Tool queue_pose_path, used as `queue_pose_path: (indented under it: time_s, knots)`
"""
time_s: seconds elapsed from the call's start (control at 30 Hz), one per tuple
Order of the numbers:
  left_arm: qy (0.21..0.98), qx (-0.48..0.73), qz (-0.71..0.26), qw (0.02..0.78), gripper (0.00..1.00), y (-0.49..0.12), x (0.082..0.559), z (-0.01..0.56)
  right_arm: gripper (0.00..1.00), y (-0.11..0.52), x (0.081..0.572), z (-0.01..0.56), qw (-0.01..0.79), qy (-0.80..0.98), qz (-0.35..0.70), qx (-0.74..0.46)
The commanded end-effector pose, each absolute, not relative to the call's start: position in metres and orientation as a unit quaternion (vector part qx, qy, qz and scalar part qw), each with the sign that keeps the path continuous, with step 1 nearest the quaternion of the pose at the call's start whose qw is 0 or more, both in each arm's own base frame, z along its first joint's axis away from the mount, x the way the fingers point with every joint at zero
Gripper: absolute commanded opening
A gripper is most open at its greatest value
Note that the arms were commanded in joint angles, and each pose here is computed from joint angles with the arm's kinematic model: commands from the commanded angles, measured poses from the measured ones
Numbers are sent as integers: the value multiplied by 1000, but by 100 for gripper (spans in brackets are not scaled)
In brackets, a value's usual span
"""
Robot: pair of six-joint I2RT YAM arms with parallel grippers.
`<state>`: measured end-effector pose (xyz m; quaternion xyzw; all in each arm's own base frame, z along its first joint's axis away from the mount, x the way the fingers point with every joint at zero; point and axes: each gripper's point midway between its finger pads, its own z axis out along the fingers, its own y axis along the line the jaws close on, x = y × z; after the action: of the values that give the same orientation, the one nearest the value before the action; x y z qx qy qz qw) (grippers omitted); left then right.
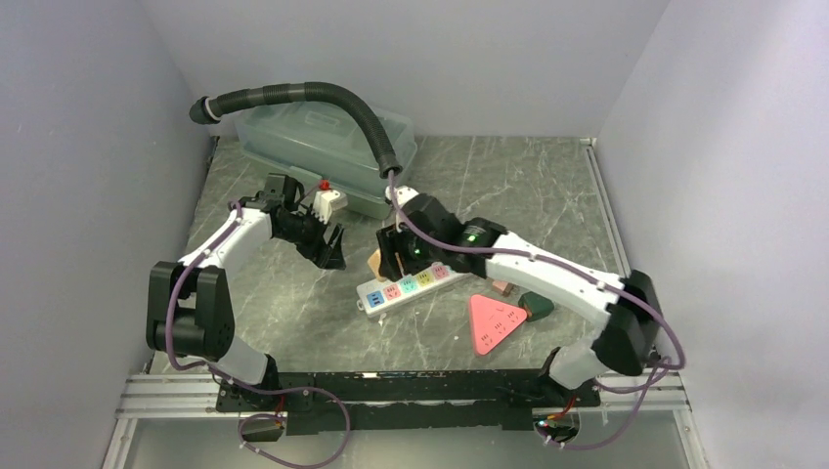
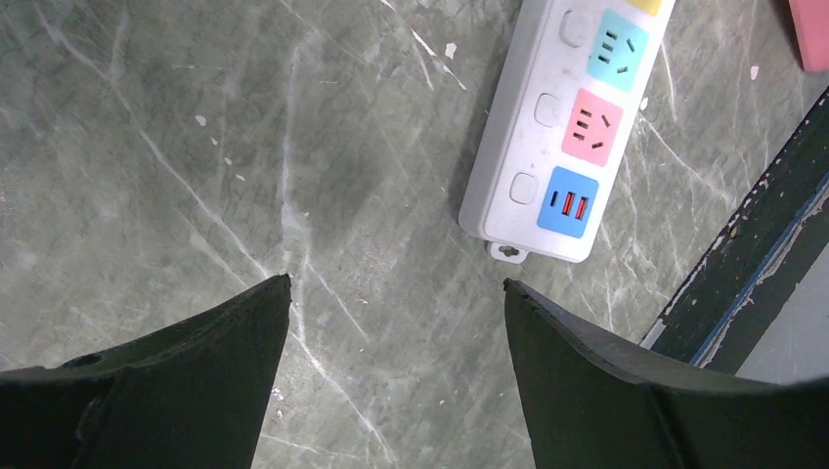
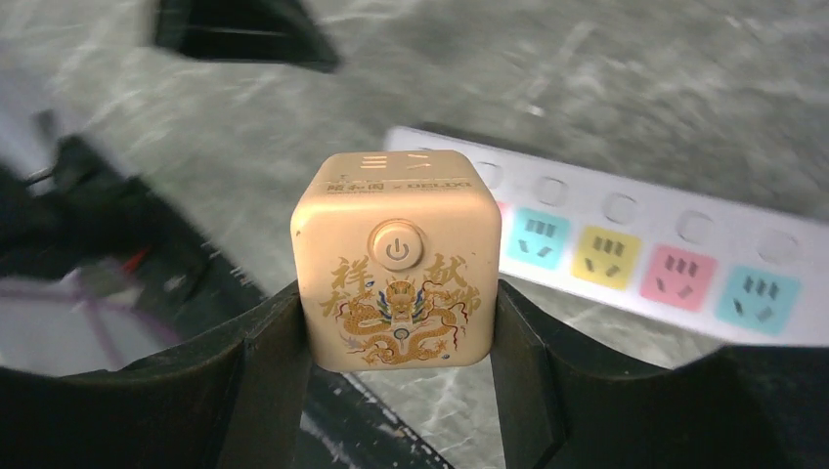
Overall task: Insert the plug
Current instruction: Insert the plug into the socket.
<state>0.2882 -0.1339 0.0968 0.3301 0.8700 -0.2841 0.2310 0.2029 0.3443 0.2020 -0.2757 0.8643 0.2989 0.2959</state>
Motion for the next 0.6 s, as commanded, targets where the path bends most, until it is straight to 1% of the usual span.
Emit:
queue_pose_path:
  time_s: [0.0, 0.17, 0.4, 0.57]
  knots:
    - [868, 330, -291, 230, 84, -133, 291, 98, 0, 315, 222, 171, 322, 922, 143, -160]
    - [869, 329, -289, 230, 84, -132, 289, 97, 0, 314, 221, 143, 319, 933, 87, -142]
    - [871, 331, -281, 231, 85, -129, 290, 98, 0, 326, 213, 128, 317, 934, 93, -135]
    - [871, 331, -281, 231, 89, -129, 290, 98, 0, 331, 213, 122, 326, 931, 90, -139]
